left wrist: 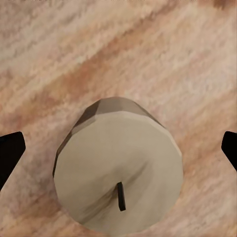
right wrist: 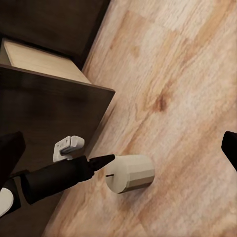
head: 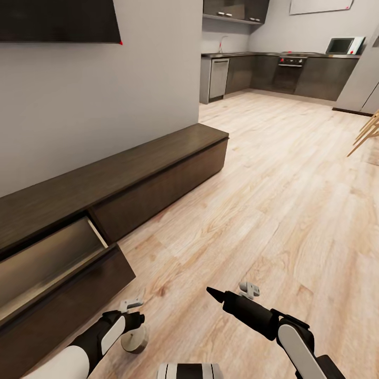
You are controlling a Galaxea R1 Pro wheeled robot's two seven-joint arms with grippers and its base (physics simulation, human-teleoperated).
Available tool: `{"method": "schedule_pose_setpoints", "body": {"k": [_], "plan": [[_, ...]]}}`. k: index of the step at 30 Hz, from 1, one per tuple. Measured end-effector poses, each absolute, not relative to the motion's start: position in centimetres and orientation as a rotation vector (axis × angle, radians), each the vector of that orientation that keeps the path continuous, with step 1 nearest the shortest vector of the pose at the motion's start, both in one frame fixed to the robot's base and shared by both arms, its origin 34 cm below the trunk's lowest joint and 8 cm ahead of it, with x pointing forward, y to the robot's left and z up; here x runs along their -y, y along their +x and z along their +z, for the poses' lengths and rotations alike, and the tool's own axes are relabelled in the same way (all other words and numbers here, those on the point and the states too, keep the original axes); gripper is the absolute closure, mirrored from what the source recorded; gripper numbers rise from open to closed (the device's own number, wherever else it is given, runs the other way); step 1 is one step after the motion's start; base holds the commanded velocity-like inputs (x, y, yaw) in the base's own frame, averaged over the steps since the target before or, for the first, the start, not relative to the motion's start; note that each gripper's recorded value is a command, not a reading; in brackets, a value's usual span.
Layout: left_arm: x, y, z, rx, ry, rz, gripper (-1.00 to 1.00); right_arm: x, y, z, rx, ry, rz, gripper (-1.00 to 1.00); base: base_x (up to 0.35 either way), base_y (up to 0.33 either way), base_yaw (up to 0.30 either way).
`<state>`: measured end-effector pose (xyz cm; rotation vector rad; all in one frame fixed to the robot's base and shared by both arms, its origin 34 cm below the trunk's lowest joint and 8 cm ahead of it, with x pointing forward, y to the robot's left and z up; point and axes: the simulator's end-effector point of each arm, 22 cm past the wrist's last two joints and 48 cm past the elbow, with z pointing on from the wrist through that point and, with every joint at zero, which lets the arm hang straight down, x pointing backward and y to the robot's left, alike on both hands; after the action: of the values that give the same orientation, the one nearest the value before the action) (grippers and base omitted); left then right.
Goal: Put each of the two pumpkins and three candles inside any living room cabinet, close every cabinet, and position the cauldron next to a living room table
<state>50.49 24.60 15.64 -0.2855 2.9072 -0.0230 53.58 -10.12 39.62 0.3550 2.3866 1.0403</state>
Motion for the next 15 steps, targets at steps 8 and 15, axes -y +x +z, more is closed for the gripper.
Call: {"method": "schedule_pose_setpoints", "body": {"k": [8,15], "plan": [[-24.6,50.1,15.1,-2.919,-0.287,-0.022,-1.00,10.1,53.4,39.0,-2.398,0.362,1.041,-1.00,0.000,0.000,0.000],[-24.6,49.5,14.4,-2.934,-0.287,-0.020,-1.00,10.1,53.3,38.2,-2.412,0.372,1.042,-1.00,0.000,0.000,0.000]]}}
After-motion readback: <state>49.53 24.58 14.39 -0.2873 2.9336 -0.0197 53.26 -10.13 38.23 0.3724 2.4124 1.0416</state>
